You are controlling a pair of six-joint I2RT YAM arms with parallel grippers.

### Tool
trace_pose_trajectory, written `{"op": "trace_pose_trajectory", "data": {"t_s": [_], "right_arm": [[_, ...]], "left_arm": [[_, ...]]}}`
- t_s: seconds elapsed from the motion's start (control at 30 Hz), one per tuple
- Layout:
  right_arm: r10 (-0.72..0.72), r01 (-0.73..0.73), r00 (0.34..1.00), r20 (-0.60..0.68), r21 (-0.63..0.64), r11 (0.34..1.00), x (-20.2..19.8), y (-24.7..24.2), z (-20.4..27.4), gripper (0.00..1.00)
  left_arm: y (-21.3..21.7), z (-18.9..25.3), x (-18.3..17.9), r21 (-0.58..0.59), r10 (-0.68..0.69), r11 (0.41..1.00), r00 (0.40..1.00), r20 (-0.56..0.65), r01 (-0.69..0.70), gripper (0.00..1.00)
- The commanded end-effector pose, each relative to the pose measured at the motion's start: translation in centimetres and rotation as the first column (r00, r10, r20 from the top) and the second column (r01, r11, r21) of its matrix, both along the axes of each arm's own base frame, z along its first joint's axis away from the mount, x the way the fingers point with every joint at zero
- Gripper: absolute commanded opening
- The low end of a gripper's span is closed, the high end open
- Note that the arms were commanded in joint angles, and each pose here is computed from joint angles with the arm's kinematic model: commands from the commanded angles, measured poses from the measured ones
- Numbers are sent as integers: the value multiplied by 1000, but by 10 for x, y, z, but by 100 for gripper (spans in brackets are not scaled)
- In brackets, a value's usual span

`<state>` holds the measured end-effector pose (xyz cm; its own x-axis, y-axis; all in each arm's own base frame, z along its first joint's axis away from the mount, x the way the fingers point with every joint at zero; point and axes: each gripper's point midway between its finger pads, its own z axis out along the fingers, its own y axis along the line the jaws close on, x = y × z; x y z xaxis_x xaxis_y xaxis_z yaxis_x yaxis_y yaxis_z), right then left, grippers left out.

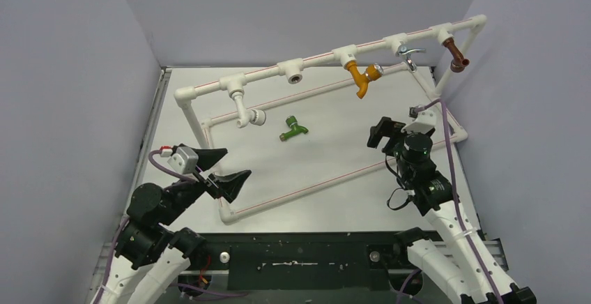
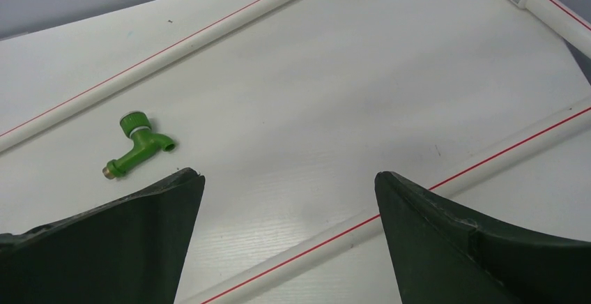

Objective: Install the water faucets

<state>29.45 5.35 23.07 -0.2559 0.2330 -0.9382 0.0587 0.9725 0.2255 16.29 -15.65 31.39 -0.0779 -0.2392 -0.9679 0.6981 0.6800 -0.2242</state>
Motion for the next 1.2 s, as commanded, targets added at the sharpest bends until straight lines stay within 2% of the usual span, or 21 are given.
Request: {"op": "trace_pose_trajectory", "data": {"t_s": [0.0, 0.1, 0.23, 0.57, 1.17], "right_arm": [[0, 3, 999, -51, 47, 999, 1, 6, -3, 100], [69, -64, 994, -89, 60, 996, 4, 20, -17, 100], [149, -141, 987, -63, 119, 983, 7, 39, -27, 100], [264, -223, 959, -99, 305, 926, 20, 88, -66, 100], [420, -361, 904, -80, 381, 851, 55, 161, -110, 97]], "left_arm": [[3, 13, 4, -25, 29, 999, 997, 68, -27, 97], [3, 9, 5, -5, 27, 1000, 997, 67, -27, 97], [2, 3, 5, 15, 21, 1000, 999, 50, -22, 97], [2, -1, 6, 26, 25, 999, 998, 52, -26, 97], [7, -6, 10, 35, 63, 997, 997, 41, -65, 97]]}}
